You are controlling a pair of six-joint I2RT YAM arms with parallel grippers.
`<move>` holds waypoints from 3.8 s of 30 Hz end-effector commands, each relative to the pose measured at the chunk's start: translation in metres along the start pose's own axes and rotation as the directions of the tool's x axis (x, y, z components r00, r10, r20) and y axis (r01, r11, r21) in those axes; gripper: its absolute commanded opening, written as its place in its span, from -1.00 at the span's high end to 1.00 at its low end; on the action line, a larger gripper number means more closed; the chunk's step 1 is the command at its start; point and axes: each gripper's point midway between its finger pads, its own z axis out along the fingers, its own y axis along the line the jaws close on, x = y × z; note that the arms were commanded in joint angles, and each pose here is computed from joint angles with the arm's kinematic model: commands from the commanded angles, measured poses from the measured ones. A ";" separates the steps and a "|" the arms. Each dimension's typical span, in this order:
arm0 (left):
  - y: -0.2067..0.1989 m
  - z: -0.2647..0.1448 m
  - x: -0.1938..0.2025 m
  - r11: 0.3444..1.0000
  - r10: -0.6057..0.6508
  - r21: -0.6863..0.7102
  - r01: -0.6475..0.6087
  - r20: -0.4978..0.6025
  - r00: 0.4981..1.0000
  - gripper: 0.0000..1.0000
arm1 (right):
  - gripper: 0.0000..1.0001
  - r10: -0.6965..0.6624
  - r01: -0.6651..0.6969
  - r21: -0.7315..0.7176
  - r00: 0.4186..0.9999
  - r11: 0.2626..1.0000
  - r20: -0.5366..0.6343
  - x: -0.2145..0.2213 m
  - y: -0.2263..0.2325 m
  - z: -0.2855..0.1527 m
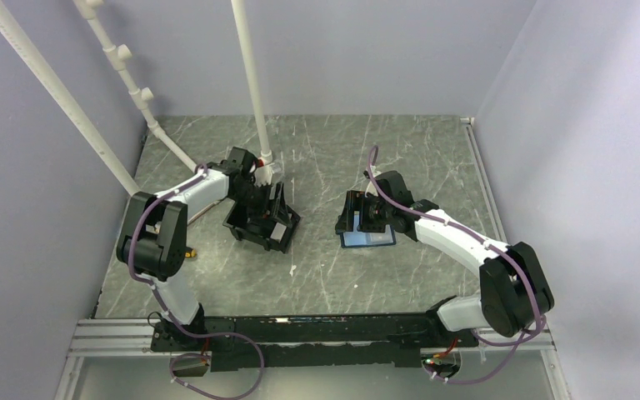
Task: Put the credit cards into the card holder
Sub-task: Pick up the credit card from the storage box, then insert the credit card into the card holder.
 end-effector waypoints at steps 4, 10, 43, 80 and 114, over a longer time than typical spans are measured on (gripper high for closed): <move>-0.010 -0.004 -0.002 0.997 0.033 0.072 -0.035 0.020 0.999 -0.29 | -0.51 -0.013 0.014 -0.014 0.999 1.000 0.045 -0.014 0.007 0.002; -0.008 -0.007 -0.001 0.997 0.037 0.068 -0.038 0.024 0.999 -0.04 | -0.50 -0.007 0.007 -0.014 0.999 1.000 0.038 -0.013 0.006 0.005; 0.004 -0.018 -0.007 0.997 0.058 -0.046 -0.056 0.033 0.998 0.77 | -0.47 -0.005 0.005 -0.020 1.000 1.000 0.005 -0.008 0.006 0.014; -0.205 -0.187 -0.080 0.799 0.019 0.351 -0.489 0.798 0.603 1.00 | -0.48 0.296 0.014 -0.780 0.921 0.625 0.253 -0.115 0.163 -0.117; -0.155 0.027 -0.032 0.976 0.105 0.161 -0.148 0.249 0.963 -0.23 | 1.00 0.080 -0.112 0.347 0.991 0.931 0.105 -0.024 -0.102 -0.091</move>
